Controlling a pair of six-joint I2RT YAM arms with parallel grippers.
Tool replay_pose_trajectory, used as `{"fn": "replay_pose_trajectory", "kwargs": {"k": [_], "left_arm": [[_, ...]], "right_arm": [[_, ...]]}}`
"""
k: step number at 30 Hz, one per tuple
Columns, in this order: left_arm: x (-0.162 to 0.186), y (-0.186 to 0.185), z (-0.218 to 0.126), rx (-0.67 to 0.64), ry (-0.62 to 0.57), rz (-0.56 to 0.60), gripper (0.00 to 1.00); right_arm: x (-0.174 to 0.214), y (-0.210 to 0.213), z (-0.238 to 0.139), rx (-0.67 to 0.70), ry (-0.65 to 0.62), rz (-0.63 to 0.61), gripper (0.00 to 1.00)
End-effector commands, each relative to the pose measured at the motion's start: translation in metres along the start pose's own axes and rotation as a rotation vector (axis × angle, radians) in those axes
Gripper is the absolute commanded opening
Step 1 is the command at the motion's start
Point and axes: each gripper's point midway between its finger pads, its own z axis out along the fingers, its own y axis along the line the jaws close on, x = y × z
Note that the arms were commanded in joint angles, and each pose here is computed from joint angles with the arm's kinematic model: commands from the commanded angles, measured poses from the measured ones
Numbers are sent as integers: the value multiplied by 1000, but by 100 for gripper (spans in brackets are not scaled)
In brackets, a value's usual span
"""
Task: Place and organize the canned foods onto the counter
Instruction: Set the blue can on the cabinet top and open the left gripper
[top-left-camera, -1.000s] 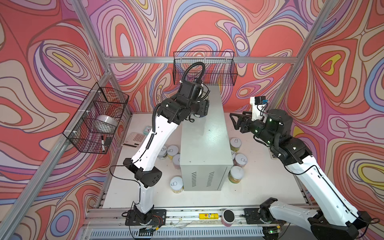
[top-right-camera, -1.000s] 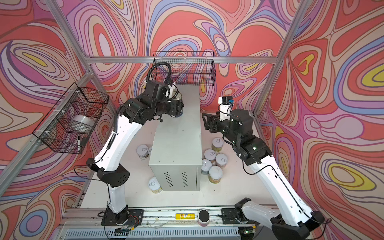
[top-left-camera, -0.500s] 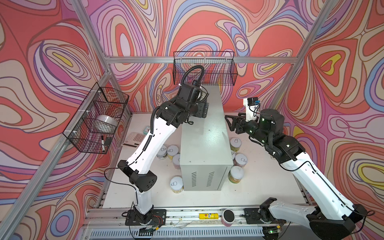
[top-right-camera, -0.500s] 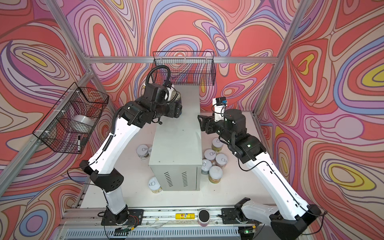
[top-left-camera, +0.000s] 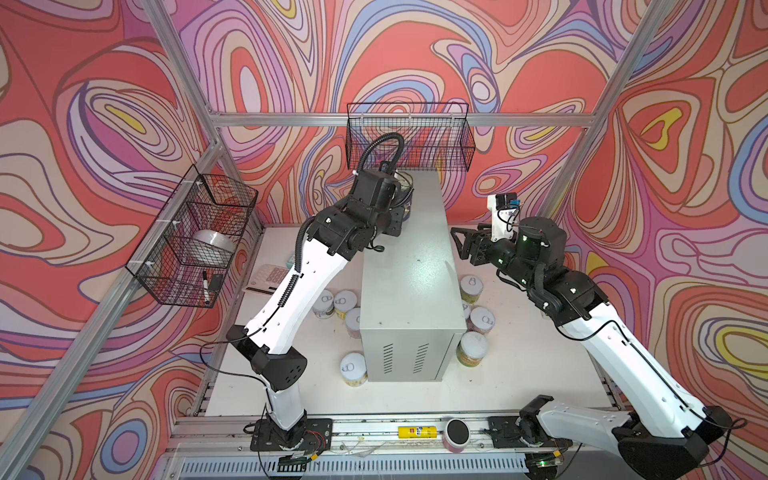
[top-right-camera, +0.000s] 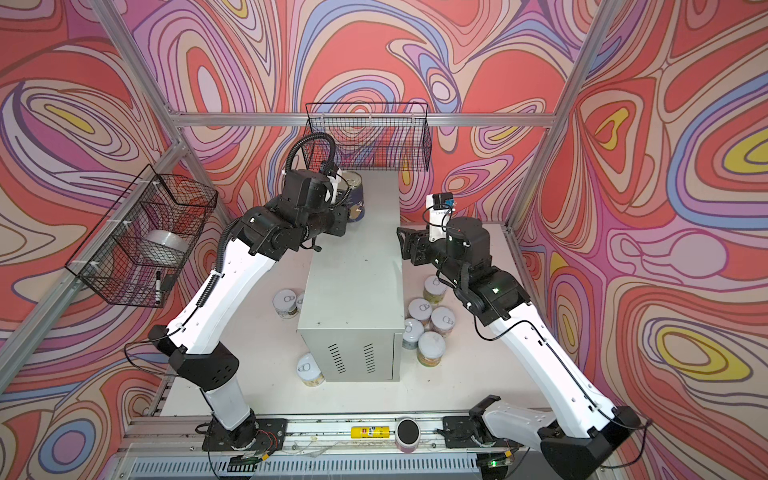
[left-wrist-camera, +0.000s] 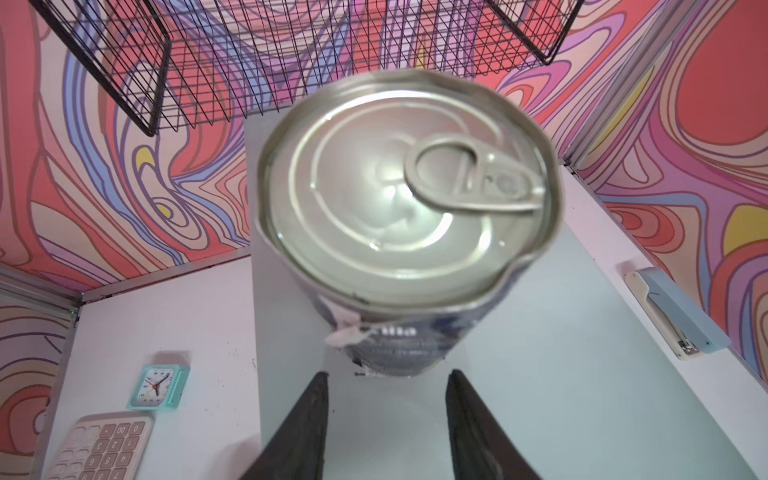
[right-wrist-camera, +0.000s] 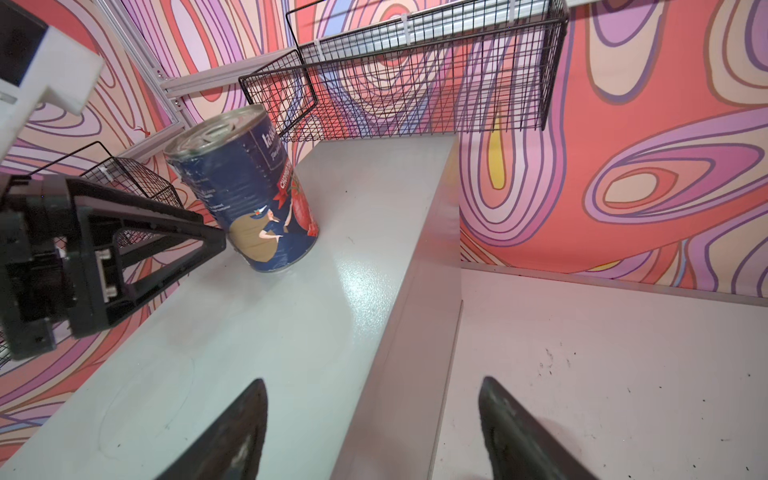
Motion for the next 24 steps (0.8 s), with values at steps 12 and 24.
{"fn": "replay_pose_trajectory", "kwargs": {"k": [12, 24], "left_arm": [[-4, 21, 37, -106, -13, 6, 71], [-29, 41, 56, -134, -82, 7, 62]], "right_arm": [[2, -3, 24, 28, -6, -15, 83], [2, -10, 24, 66, -22, -7, 83]]}}
